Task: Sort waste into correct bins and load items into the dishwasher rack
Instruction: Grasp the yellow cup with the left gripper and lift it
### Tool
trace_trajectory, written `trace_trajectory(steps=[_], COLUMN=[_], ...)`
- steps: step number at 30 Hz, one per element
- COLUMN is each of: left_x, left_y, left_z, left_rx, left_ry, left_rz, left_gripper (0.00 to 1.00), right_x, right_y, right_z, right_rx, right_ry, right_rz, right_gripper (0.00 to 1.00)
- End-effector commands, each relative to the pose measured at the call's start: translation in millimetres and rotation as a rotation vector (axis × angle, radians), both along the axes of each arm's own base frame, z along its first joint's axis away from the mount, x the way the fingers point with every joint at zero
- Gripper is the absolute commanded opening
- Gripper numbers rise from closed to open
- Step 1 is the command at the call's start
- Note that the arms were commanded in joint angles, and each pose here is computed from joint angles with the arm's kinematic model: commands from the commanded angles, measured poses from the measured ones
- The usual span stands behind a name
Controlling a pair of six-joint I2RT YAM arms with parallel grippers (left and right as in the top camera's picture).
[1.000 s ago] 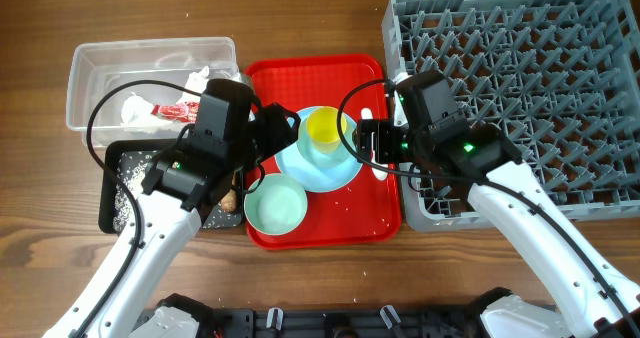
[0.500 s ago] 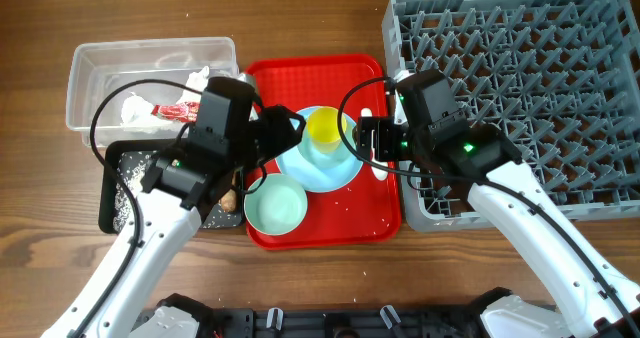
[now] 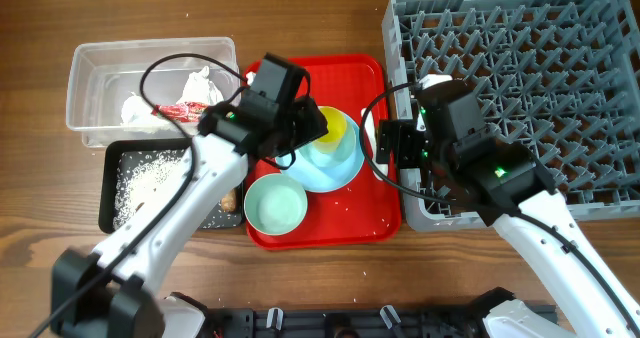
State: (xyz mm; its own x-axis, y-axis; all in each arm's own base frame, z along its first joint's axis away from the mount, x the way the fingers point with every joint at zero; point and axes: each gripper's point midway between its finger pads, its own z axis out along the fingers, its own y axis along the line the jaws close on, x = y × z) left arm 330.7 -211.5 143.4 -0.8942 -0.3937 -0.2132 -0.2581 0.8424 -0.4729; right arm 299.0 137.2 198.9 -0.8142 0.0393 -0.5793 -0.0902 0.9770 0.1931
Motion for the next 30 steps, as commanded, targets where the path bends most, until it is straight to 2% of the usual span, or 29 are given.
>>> trace_trajectory(steps=[1,4,10,15,18,25,30], left_x=[16,22,29,36,35,26,25], left_y=[14,24,16,10,10,3,3], left_z=[-18,-29,-56,-61,-62,-67,-67], left_rx=[0.072,0.116,0.136,0.117,0.118,0.128,0.128], left_ry=[0.005,0.008,0.037,0.025,0.031,0.046,0.046], left_rz=[0.064,0.094,0.084,0.079,0.077,0.050,0.050], left_gripper=[0.49,0.44,0.41,0.32,0.27,0.25,0.10], right_x=[6,7,6,6,6,6,5], right_y=[-9,-9,-9,-9,-9,-9,-9], right_z=[11,11,10,10,10,10,10], right_rx=[-0.014,-0.013,-0.014,-0.017,-0.017,-0.017,-0.018], right_ry=[-0.036,-0.037,-0.036,-0.034,-0.034,-0.034,-0.032], right_rz=[-0.042,-0.041,-0.041,-0.039,-0.039,-0.039,-0.039], right_gripper=[0.99,1.00,1.00,1.00,1.00,1.00,1.00])
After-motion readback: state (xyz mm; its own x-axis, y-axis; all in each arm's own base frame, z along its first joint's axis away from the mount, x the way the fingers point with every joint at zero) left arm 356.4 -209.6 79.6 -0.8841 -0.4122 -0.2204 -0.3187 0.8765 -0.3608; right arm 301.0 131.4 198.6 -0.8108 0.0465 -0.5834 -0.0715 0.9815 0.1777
